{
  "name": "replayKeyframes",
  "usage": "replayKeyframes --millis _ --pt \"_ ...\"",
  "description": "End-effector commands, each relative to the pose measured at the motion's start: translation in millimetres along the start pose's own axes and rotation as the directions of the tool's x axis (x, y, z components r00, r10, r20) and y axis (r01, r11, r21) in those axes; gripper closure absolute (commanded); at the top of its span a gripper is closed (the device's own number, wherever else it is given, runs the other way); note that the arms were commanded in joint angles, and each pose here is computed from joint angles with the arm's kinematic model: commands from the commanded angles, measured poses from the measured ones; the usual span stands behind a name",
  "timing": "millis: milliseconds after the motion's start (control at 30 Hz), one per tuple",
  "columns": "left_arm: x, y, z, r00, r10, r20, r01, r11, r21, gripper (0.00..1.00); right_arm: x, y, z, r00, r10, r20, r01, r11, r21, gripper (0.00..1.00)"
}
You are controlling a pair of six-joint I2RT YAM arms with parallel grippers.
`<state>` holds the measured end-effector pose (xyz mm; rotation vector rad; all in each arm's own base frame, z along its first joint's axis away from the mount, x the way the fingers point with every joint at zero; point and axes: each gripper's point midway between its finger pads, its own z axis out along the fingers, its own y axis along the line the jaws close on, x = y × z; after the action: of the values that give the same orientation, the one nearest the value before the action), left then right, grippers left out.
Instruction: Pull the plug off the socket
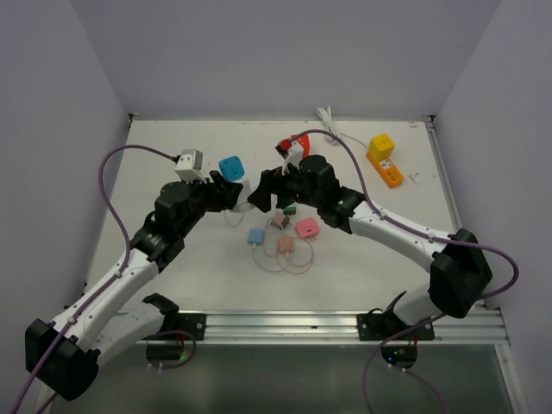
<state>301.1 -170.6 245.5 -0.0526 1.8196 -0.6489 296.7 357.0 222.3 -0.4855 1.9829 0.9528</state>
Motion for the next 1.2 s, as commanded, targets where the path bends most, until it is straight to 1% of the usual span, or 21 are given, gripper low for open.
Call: replayKeyframes --millis 0,133,233,300,433,533,600,733,1000,1167 --pt "-34 -15 1 0.988 -0.078 0.131 0.072 0.996 0.051 1.0 -16 17 4 0.999 0.01 0.046 -0.007 0.998 -0.068 0.2" --pt "-39 -15 1 0.982 -0.103 0.156 0.096 0.994 0.049 1.0 -7 18 6 1.0 0.009 0.016 -0.008 0.997 -0.072 0.2" --pt "-48 -9 0 0.97 -0.136 0.201 0.135 0.991 0.022 1.0 1 20 5 1.0 0.017 -0.004 -0.017 0.997 -0.079 0.2" --pt "-51 -10 0 0.966 -0.138 0.22 0.135 0.99 0.031 1.0 5 21 4 1.0 0.019 -0.012 -0.02 0.996 -0.082 0.2" --pt "-57 -7 2 0.956 -0.15 0.252 0.151 0.988 0.016 1.0 15 23 2 0.999 0.025 -0.021 -0.027 0.996 -0.086 0.21" --pt "-61 -7 2 0.944 -0.187 0.271 0.189 0.982 0.019 1.0 20 25 4 0.999 0.027 -0.02 -0.029 0.996 -0.089 0.21" --pt "-62 -9 1 0.937 -0.214 0.277 0.214 0.976 0.032 1.0 27 26 9 0.999 0.04 -0.036 -0.043 0.995 -0.092 0.21" --pt "-65 -13 2 0.934 -0.221 0.281 0.216 0.975 0.05 1.0 34 30 14 0.998 0.041 -0.044 -0.045 0.994 -0.098 0.21" --pt "-66 -16 -1 0.927 -0.254 0.276 0.244 0.967 0.071 1.0 30 23 20 0.999 0.044 0.003 -0.043 0.997 -0.069 0.21" --pt "-66 -18 -2 0.923 -0.273 0.273 0.259 0.962 0.085 1.0 32 26 28 0.999 0.044 0.008 -0.044 0.995 -0.087 0.21"
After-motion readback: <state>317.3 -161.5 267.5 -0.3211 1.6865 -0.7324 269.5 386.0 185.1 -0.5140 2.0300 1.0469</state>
